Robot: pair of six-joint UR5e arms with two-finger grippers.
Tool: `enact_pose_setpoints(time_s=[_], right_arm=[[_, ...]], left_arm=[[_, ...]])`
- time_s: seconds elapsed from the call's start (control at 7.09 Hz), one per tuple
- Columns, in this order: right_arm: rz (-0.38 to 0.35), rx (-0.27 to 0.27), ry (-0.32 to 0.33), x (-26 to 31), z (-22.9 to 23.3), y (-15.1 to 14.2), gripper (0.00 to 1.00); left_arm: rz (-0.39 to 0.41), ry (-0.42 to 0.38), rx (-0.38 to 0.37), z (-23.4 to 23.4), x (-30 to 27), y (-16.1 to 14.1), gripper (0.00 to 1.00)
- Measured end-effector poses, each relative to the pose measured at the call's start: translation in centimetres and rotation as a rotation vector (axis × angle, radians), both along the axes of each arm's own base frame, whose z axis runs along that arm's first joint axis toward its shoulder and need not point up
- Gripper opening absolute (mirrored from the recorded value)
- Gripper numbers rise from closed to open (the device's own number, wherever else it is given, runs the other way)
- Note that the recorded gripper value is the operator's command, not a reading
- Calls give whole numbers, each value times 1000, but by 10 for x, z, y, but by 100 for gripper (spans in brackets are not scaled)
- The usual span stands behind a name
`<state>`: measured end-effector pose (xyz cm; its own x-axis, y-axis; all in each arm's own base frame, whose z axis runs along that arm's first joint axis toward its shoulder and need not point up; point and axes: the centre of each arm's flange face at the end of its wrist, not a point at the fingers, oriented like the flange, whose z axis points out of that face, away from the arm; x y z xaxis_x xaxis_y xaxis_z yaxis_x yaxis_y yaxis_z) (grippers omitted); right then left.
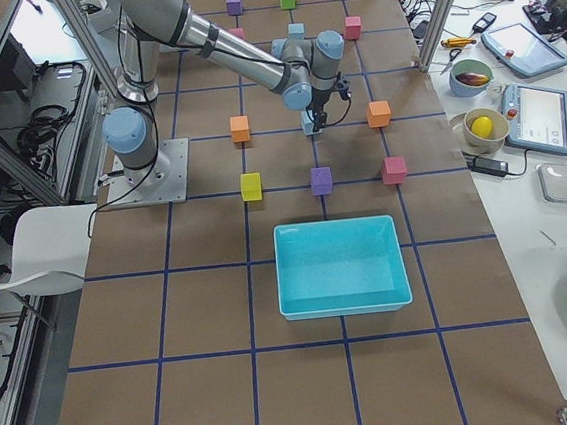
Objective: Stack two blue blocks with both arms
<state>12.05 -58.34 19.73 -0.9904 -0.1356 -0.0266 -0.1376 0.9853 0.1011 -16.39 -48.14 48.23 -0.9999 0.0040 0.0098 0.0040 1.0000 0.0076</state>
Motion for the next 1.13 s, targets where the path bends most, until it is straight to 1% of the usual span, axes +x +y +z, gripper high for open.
enact_pose_setpoints(time_s=[0.14, 0.56, 0.71, 0.85, 0.99, 1.13], right_arm=[[1, -22, -2, 0, 0, -3, 0], [-9, -49, 5, 2, 11, -7, 0], [-15, -72, 1, 16, 26, -11, 0], [-34, -90, -1, 44, 43, -17, 0], [-66, -91, -9, 76, 60, -20, 0], [-97, -76, -22, 111, 65, -19, 0]], left_arm=[[0, 0, 0, 0, 0, 0, 100], [-1, -1, -1, 0, 0, 0, 100], [0, -2, 1, -2, 0, -2, 100], [0, -1, 2, -3, 1, -3, 100], [1, -1, 1, -4, 1, -5, 100], [2, -1, 5, -9, 1, -10, 100]])
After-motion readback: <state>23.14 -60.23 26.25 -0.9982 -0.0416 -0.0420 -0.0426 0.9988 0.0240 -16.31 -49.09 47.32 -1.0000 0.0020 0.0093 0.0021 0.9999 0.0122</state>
